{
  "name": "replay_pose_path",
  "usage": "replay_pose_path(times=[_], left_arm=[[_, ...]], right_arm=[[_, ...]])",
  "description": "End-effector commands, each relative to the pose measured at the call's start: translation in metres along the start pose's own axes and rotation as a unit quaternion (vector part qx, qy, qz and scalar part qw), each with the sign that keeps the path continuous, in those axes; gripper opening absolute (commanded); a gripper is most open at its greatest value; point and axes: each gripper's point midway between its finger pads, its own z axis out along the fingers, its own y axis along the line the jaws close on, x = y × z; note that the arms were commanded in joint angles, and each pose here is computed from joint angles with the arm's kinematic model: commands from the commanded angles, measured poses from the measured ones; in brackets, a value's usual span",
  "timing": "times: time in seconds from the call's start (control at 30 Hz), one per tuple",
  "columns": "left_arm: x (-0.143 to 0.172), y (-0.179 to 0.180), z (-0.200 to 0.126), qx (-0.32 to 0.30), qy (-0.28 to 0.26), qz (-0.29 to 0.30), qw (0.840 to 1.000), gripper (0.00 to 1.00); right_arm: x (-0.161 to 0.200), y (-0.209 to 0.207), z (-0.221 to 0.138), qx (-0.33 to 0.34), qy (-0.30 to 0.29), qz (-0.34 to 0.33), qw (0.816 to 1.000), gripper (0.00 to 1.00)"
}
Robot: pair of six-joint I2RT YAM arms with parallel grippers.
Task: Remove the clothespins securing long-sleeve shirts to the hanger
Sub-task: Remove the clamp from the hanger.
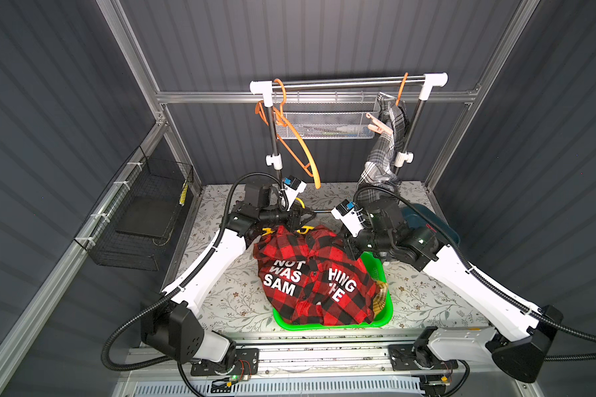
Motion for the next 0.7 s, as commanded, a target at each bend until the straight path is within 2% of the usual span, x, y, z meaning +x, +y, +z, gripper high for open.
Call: replay_pose_path(times=[0.0,0.13,0.2,0.4,0.5,0.57,0.67], left_arm=[[-0.023,-0.012,-0.019,-0.003,-0.045,0.024,0.999,0.61],[-0.030,-0.012,-0.032,-0.013,-0.072,0.035,0.997,0.71],[-0.034,-0.012,-0.043,-0.017,-0.094,0.046,0.994,0.76],[-0.043,-0.013,-0.071,-0.028,-0.155,0.089,0.984,0.84],[-0.047,-0.008,-0.086,-0.011,-0.188,0.087,0.978,0.86],[-0.047,-0.002,-0.094,-0.003,-0.205,0.079,0.976,0.91],[-0.042,0.001,-0.096,0.000,-0.217,0.090,0.972,0.95]], right_arm=[[0.001,-0.006,-0.007,0.009,-0.018,0.017,1.000,0.00],[0.004,-0.010,-0.015,0.009,-0.029,0.031,0.999,0.00],[0.004,-0.009,-0.023,-0.013,-0.045,0.044,0.998,0.00],[-0.002,-0.015,-0.057,-0.051,-0.092,0.074,0.992,0.00],[-0.003,-0.015,-0.069,-0.063,-0.105,0.077,0.990,0.00],[-0.003,-0.015,-0.075,-0.069,-0.111,0.079,0.988,0.00],[-0.004,-0.015,-0.082,-0.079,-0.119,0.083,0.986,0.00]])
